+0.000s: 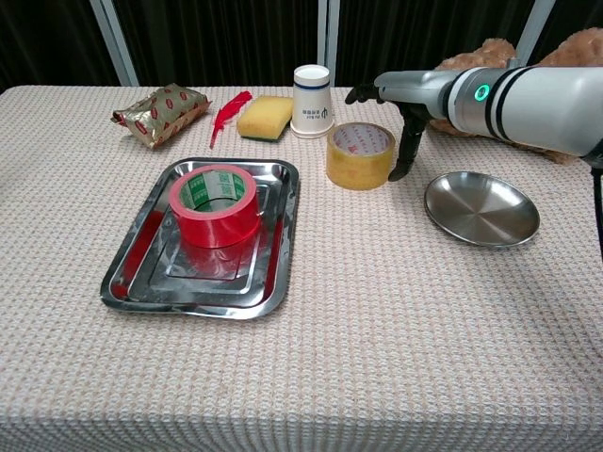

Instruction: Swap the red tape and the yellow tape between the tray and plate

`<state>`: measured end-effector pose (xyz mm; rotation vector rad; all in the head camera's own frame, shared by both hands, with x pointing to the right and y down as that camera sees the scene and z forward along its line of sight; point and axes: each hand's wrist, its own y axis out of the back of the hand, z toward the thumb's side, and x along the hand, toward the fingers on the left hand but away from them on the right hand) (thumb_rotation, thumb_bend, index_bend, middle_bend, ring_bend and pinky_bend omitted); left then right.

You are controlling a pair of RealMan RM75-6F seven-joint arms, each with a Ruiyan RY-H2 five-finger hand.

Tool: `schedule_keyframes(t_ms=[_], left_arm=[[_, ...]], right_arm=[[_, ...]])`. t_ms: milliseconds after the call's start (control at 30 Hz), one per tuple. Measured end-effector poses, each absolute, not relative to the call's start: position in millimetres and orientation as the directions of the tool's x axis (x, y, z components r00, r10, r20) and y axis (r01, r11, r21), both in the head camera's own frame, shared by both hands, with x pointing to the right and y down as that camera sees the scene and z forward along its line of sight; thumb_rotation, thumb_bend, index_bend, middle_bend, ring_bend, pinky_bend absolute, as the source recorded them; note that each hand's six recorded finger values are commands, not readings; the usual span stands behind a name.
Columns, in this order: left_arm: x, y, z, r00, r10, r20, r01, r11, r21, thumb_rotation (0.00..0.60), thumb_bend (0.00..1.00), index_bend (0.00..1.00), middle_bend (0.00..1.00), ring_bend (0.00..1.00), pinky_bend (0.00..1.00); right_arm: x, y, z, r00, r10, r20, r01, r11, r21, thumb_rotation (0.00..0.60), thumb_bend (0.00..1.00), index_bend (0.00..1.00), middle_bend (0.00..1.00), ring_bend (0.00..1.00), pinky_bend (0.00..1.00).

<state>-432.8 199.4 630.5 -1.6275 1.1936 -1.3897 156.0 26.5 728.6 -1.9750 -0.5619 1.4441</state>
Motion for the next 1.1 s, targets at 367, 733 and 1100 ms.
schedule_keyframes(t_ms=[367,733,1100], left_arm=[[-438,201,625,0.004,-0.939,0.343,-0.226,-0.335,-0.915,0.600,0.06,0.04,0.11,0.04,0.15],[-440,206,628,0.001,-0.931,0.366,-0.233,-0.356,-0.905,0.600,0.06,0.04,0.11,0.04,0.15],[-433,204,629,0.021,-0.934,0.358,-0.236,-0.352,-0.906,0.600,0.06,0.04,0.11,0.04,0.15]], right_arm=[[136,30,745,0.308,0.647,-0.698,-0.027,-0.727,-0.686,0.600,0.16,0.00,0.17,0.10,0.13],[152,28,727,0.314,0.702,-0.639,0.028,-0.680,-0.733,0.600,0.22,0.00,0.31,0.31,0.31],[205,64,671,0.351,0.736,-0.579,0.062,-0.635,-0.770,0.600,0.22,0.00,0.30,0.31,0.29]])
